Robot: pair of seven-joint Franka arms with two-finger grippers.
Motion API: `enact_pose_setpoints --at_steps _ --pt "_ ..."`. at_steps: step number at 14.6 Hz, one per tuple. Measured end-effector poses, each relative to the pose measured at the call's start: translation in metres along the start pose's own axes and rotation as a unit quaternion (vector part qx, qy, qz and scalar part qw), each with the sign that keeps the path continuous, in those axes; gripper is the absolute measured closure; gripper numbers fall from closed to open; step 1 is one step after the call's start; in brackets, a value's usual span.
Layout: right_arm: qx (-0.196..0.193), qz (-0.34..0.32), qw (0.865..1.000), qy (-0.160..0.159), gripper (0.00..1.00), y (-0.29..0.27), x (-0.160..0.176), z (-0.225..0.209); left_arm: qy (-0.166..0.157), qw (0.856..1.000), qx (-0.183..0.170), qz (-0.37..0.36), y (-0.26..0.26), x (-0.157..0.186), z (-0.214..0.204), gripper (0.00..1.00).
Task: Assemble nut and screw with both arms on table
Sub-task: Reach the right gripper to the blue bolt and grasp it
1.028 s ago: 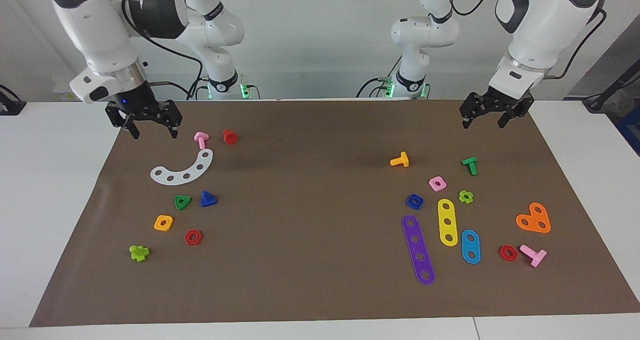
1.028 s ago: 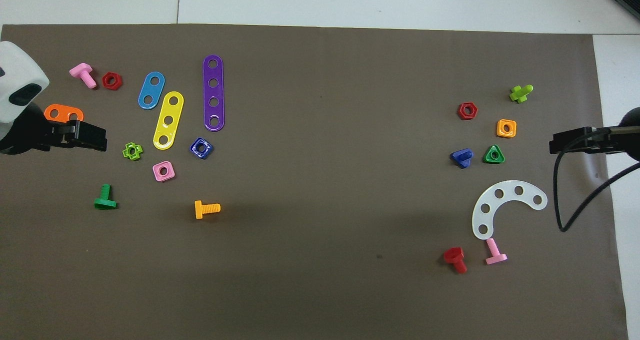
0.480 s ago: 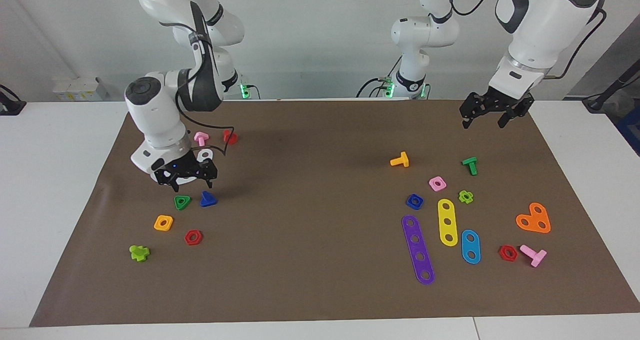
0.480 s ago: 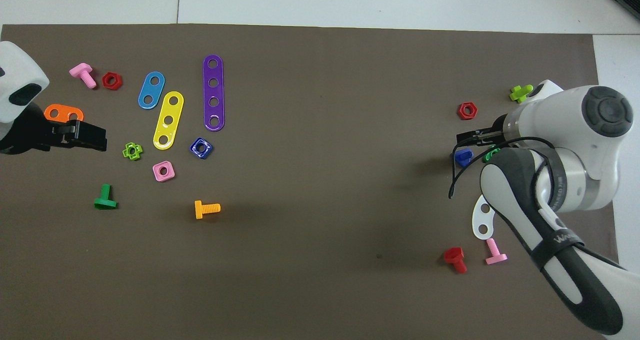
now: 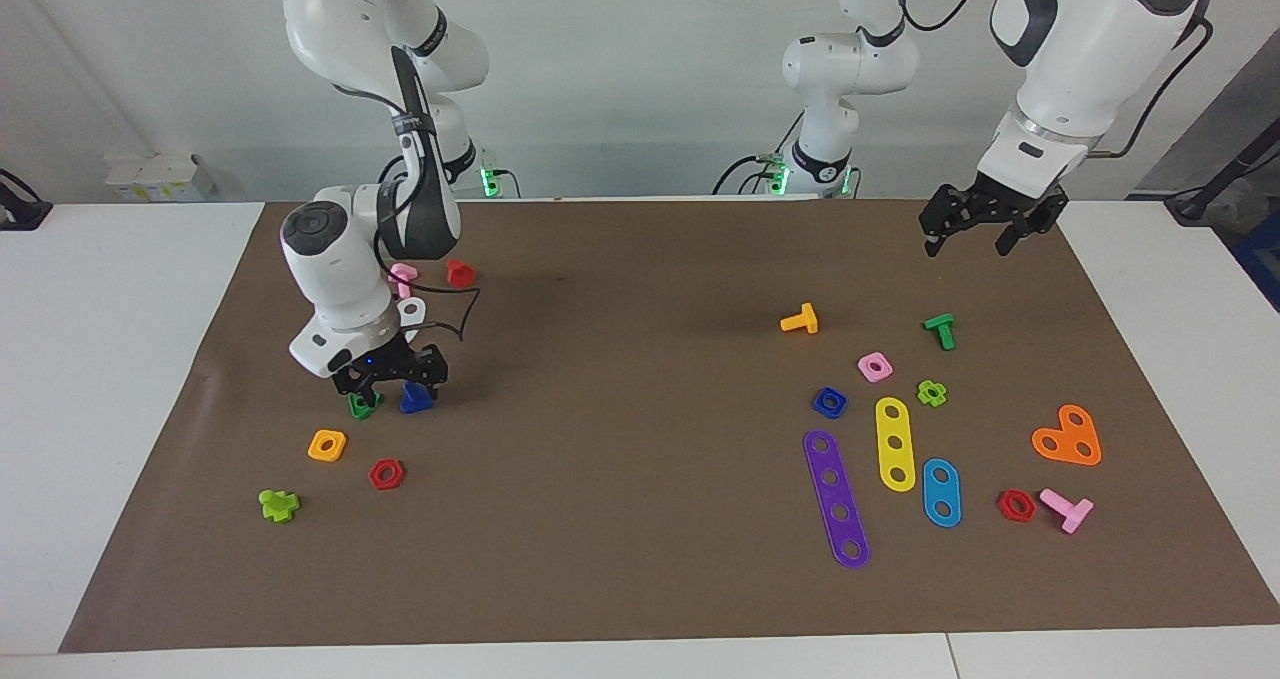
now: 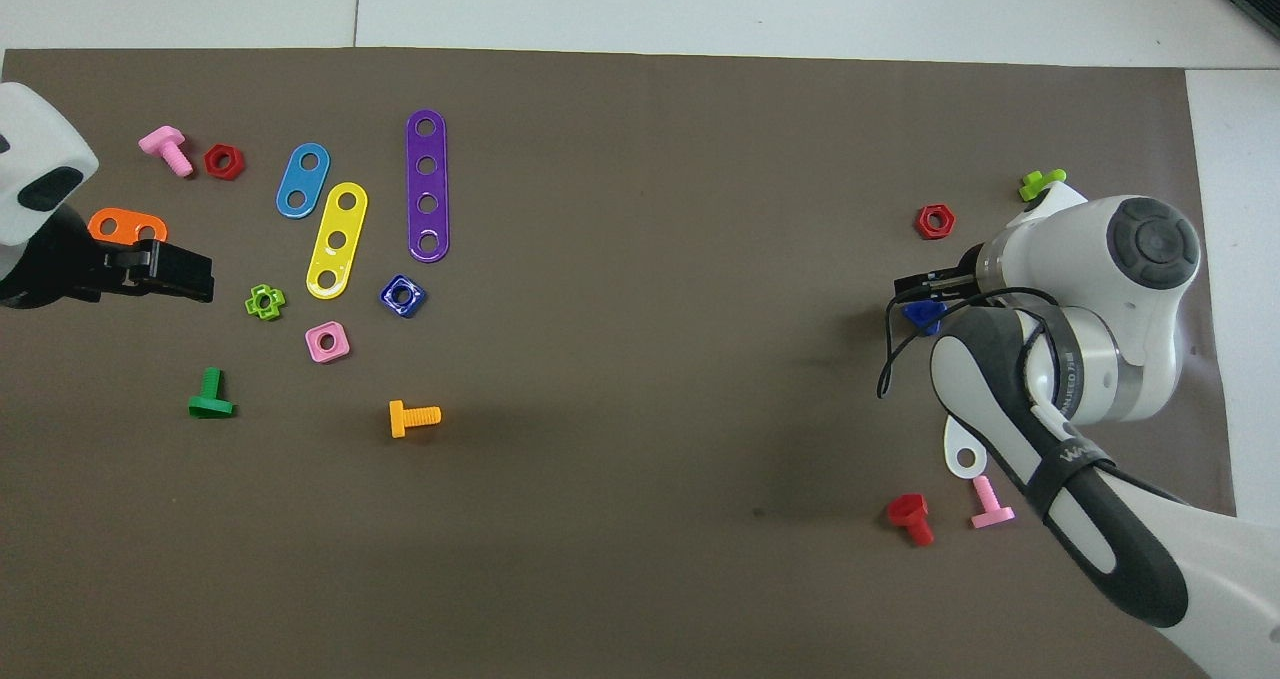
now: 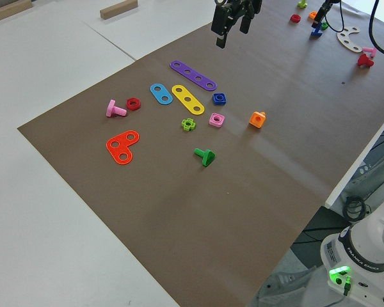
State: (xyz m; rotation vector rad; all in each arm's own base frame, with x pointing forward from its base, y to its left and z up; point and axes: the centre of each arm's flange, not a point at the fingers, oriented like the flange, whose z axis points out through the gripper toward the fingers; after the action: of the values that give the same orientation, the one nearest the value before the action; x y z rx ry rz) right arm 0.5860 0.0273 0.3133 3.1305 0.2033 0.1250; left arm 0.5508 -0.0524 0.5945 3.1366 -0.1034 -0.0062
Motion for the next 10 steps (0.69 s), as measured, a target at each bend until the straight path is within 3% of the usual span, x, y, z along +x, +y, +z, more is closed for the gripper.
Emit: enact_pose_setpoints --at_steps 4,8,10 --pt "0.001 -0.002 1.000 -0.007 0.44 -0.0003 -0.0046 0.0053 0.000 1.000 0.000 0.000 0.0000 0.0000 0.0000 0.00" --pt "0.001 -0.003 1.000 -0.008 0.51 -0.0004 -0.0057 0.0066 0.000 1.000 0.000 0.000 0.0000 0.0000 0.0000 0.00" --pt "0.001 -0.003 1.000 -0.008 0.68 -0.0004 -0.0057 0.0066 0.000 1.000 0.000 0.000 0.0000 0.0000 0.0000 0.00"
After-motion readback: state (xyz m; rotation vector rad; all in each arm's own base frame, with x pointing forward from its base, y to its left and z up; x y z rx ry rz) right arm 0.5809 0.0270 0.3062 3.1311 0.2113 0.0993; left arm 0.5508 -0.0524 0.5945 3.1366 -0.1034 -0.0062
